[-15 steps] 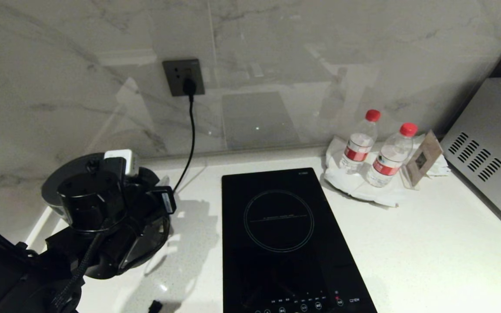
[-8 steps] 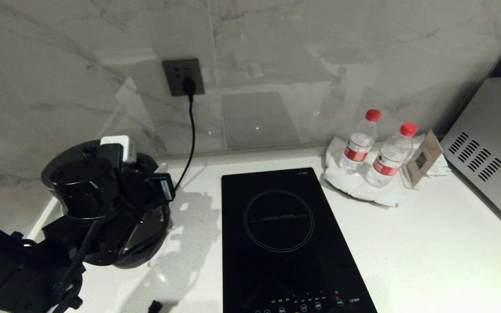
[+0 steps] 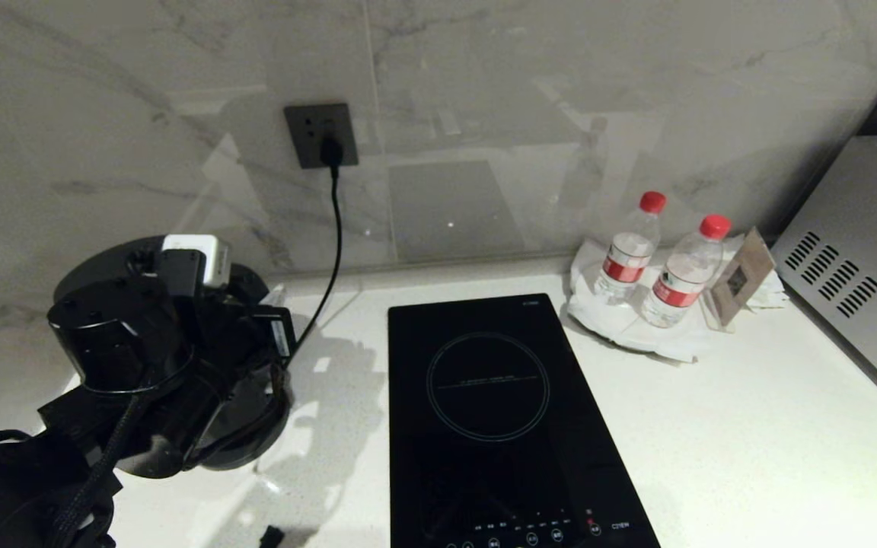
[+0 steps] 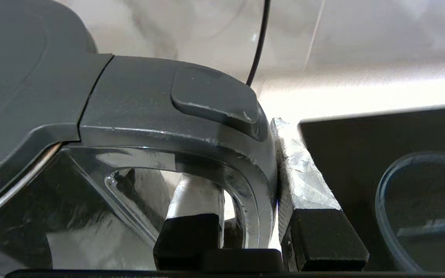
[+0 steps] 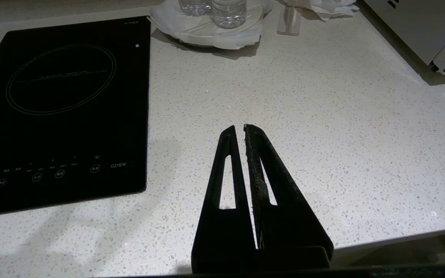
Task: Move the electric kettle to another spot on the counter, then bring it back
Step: Pick up the kettle
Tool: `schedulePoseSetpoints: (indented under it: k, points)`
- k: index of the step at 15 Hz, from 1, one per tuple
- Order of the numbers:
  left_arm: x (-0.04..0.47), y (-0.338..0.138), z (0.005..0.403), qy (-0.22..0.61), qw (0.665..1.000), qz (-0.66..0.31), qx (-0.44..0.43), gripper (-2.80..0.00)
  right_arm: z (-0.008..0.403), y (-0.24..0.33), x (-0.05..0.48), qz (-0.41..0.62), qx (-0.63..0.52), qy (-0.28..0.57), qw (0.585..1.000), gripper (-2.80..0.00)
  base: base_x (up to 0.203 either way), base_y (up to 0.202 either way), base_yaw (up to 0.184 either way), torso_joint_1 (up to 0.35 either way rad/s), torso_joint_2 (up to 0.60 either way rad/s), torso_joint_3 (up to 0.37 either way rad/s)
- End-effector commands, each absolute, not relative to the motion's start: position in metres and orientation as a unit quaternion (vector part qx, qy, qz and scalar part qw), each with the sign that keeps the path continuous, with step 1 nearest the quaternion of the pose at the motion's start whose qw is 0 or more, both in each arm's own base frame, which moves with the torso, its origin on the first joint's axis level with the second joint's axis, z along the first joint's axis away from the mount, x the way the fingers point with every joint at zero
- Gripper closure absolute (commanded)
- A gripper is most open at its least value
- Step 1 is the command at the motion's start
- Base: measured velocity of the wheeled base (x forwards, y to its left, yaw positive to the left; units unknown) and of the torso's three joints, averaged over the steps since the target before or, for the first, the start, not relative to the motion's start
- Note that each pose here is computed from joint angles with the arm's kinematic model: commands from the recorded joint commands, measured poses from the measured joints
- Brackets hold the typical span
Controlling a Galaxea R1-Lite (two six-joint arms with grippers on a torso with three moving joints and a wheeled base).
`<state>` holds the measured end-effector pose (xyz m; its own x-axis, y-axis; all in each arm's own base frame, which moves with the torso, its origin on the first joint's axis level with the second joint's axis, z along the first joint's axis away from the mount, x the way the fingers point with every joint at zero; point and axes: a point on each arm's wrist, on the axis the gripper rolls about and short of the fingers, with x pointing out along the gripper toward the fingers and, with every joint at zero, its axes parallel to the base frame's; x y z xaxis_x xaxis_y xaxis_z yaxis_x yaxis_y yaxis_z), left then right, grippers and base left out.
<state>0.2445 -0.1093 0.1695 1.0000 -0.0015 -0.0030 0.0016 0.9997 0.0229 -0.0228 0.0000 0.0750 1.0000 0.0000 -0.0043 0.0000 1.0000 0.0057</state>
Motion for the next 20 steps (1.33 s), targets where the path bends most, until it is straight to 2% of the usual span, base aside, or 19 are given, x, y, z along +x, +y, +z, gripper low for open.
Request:
schedulePoseSetpoints:
  k: [1, 13, 20]
  points:
    - [0.233, -0.104, 0.176, -0.002, 1.000, 0.001, 0.010, 0.00, 0.075, 0.000, -0.023, 0.000, 0.003, 0.002, 1.000, 0.00, 0.000, 0.000, 0.000, 0.000, 0.00, 0.000]
    - [0.191, -0.083, 0.184, 0.010, 1.000, -0.005, 0.019, 0.00, 0.075, 0.000, -0.023, 0.000, 0.002, 0.002, 1.000, 0.00, 0.000, 0.000, 0.000, 0.000, 0.00, 0.000]
    - [0.184, -0.090, 0.185, 0.007, 0.999, -0.031, 0.015, 0.00, 0.075, 0.000, -0.023, 0.000, 0.003, 0.002, 1.000, 0.00, 0.000, 0.000, 0.000, 0.000, 0.00, 0.000]
